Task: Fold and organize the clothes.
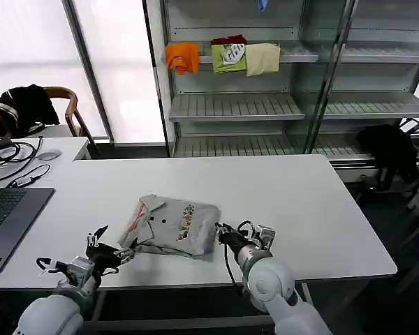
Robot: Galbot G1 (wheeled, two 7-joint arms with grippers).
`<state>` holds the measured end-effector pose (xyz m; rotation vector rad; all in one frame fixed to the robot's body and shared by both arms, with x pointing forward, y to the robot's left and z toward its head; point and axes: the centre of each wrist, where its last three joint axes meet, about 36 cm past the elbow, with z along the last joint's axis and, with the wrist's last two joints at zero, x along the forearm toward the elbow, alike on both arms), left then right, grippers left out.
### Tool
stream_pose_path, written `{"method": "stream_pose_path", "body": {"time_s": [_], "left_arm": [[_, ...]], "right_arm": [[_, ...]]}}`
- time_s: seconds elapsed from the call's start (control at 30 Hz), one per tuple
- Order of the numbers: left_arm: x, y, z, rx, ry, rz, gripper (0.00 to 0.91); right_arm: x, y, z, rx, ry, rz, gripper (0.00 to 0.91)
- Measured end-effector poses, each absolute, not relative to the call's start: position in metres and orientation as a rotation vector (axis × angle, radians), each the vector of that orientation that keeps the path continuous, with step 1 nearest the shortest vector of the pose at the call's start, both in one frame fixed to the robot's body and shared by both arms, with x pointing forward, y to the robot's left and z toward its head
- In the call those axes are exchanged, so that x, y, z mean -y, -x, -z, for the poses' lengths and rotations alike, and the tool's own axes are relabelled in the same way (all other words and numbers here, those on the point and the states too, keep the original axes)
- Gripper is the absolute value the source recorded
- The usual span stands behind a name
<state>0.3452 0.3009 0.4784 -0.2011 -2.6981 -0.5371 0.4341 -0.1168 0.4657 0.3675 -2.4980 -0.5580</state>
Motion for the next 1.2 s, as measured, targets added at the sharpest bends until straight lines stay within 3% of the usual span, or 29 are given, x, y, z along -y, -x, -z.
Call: {"method": "stream_pose_path", "body": {"time_s": [0.3,0.4,0.43,0.47,0.53,0.67,1.2], "left_arm": [[-0.302,-0.345,-0.482,2.710,0.196,0.517,0.907],[-0.303,-0.347,-0.483,2.715,0.194,0.514,0.907],[-0.303,-0.348,-0.484,2.716,0.191,0.513,0.907],[-0.305,-0.348,-0.484,2.717,0.186,0.514,0.907],[-0.307,-0.350,-0.485,2.720,0.177,0.512,0.907],[-0.309,-0.350,-0.485,2.721,0.171,0.506,0.907],[-0.311,-0.350,-0.489,2.738,0.150,0.483,0.907]], "right_arm": [[0.107,-0.434,-0.464,2.480,-0.381,0.566,0.907],[0.104,-0.435,-0.462,2.475,-0.385,0.565,0.705],[0.103,-0.436,-0.462,2.473,-0.386,0.564,0.474],[0.101,-0.436,-0.461,2.470,-0.388,0.562,0.302],[0.098,-0.436,-0.459,2.466,-0.393,0.561,0.171],[0.093,-0.437,-0.458,2.461,-0.404,0.554,0.000],[0.096,-0.438,-0.459,2.477,-0.422,0.515,0.000]]}}
